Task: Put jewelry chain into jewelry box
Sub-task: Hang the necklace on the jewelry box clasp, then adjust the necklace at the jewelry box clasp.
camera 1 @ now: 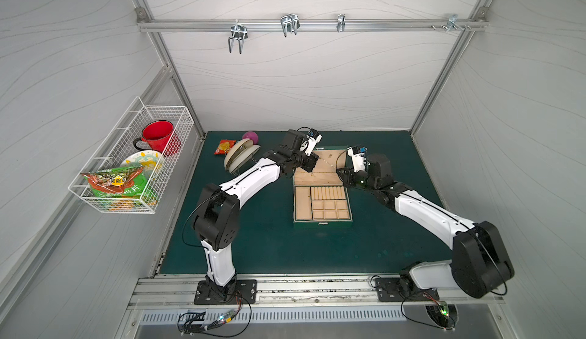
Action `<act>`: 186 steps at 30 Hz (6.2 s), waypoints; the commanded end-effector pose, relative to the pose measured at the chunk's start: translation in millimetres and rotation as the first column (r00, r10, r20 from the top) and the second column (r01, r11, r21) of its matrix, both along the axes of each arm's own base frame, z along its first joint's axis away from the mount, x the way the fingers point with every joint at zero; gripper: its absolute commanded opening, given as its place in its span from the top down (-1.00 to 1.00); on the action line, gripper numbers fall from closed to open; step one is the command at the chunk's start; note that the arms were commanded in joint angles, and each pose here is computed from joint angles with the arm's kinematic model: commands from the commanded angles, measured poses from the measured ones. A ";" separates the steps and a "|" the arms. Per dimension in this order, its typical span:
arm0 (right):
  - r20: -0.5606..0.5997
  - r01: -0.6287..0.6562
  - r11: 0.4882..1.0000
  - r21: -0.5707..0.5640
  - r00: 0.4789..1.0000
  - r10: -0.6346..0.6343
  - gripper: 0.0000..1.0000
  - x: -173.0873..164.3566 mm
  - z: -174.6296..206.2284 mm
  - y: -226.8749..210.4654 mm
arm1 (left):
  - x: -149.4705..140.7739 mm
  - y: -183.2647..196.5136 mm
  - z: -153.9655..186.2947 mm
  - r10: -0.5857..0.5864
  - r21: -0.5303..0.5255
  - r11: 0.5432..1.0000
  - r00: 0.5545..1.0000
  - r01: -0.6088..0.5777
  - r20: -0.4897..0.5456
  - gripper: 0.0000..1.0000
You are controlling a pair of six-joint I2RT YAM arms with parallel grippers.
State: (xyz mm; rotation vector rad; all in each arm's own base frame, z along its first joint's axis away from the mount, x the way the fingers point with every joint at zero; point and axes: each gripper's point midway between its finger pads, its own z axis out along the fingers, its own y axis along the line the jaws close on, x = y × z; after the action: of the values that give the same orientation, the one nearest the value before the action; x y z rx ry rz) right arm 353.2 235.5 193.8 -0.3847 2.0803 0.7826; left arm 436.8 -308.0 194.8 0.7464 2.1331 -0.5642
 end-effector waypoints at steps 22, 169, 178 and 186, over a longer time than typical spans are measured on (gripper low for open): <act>-0.003 0.077 0.996 0.050 0.997 -0.077 1.00 34.2 -0.7 4.7 | 27.7 -12.5 14.2 0.131 0.048 0.990 0.990 -0.134 0.059 1.00; 0.240 -0.523 0.639 -0.564 0.636 0.733 -0.98 47.5 48.0 42.7 | -136.8 84.7 -71.0 0.274 -0.245 0.891 0.882 -0.383 -0.382 -0.53; 0.184 -0.588 0.520 -0.620 0.535 0.825 -0.98 51.2 26.3 58.7 | -148.7 81.8 -111.1 0.254 -0.179 0.909 0.842 -0.375 -0.477 -0.36; 0.156 -0.535 0.462 -0.707 0.520 0.840 -0.98 67.0 6.0 65.6 | -157.1 87.5 -132.3 0.272 -0.124 0.916 0.817 -0.382 -0.508 -0.06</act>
State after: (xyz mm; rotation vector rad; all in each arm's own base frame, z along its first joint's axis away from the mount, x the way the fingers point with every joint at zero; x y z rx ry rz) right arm 418.2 298.7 204.6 -1.7116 1.5555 0.4084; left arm 276.3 -218.0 60.1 0.0846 2.5519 -0.8269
